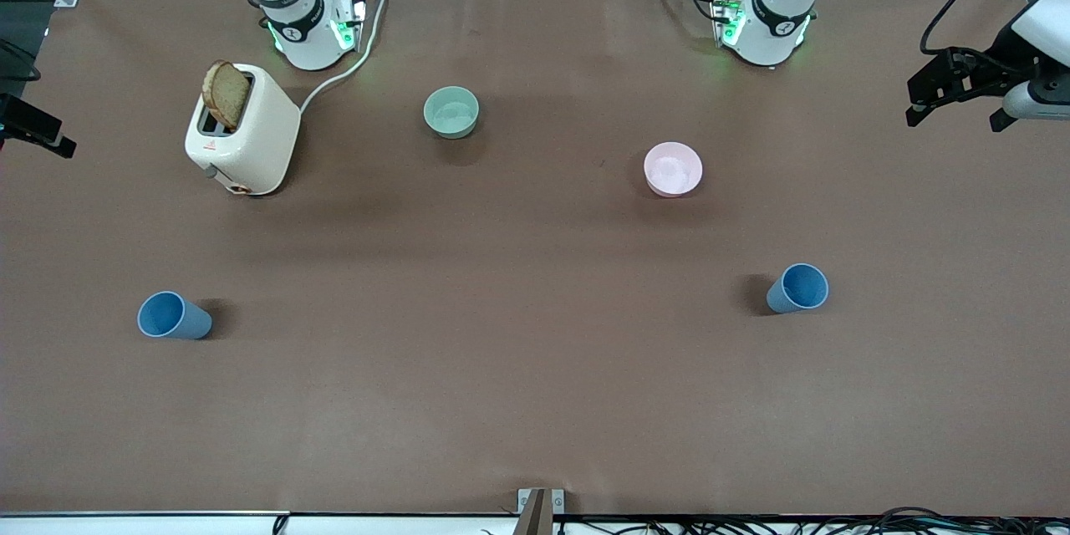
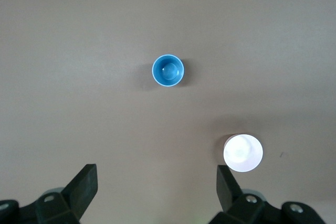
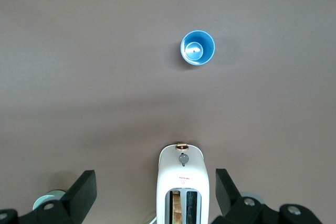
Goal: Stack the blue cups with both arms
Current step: 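Reach the left gripper and the right gripper down to the blue cups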
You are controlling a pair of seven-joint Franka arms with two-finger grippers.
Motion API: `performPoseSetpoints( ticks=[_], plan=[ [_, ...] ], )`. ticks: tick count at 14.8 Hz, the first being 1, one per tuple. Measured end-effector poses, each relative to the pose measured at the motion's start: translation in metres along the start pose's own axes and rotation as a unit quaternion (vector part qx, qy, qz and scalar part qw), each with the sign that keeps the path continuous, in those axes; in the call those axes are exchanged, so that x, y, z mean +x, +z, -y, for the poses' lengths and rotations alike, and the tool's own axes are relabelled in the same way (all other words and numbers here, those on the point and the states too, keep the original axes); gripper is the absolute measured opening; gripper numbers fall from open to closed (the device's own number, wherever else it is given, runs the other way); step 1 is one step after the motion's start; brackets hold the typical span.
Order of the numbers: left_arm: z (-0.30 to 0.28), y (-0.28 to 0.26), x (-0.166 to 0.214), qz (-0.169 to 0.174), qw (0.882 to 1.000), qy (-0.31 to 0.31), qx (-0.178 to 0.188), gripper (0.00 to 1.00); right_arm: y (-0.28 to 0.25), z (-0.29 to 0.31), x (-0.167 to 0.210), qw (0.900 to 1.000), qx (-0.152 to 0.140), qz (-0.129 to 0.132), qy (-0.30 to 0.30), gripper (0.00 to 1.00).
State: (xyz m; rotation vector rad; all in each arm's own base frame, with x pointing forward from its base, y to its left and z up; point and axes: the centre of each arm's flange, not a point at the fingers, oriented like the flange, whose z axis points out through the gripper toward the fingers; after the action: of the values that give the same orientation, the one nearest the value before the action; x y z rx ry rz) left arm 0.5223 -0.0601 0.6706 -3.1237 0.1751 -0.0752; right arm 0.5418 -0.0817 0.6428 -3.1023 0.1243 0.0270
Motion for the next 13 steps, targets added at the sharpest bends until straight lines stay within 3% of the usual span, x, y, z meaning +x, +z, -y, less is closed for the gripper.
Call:
performPoseSetpoints(
  ticks=[4,7,13],
  plan=[
    [0.004,0.003,0.003,0.003,1.000,-0.003,-0.001,1.00,0.000,0.000,0.000,1.000,0.000,0.000,0.000,1.00],
    [0.009,0.020,0.027,0.012,1.000,-0.005,-0.006,1.00,0.000,0.000,0.000,1.000,0.000,0.000,0.000,1.00],
    [0.024,0.161,0.101,0.026,0.999,-0.011,-0.021,1.00,0.017,-0.018,0.020,1.000,-0.003,-0.016,0.001,1.00]
  ],
)
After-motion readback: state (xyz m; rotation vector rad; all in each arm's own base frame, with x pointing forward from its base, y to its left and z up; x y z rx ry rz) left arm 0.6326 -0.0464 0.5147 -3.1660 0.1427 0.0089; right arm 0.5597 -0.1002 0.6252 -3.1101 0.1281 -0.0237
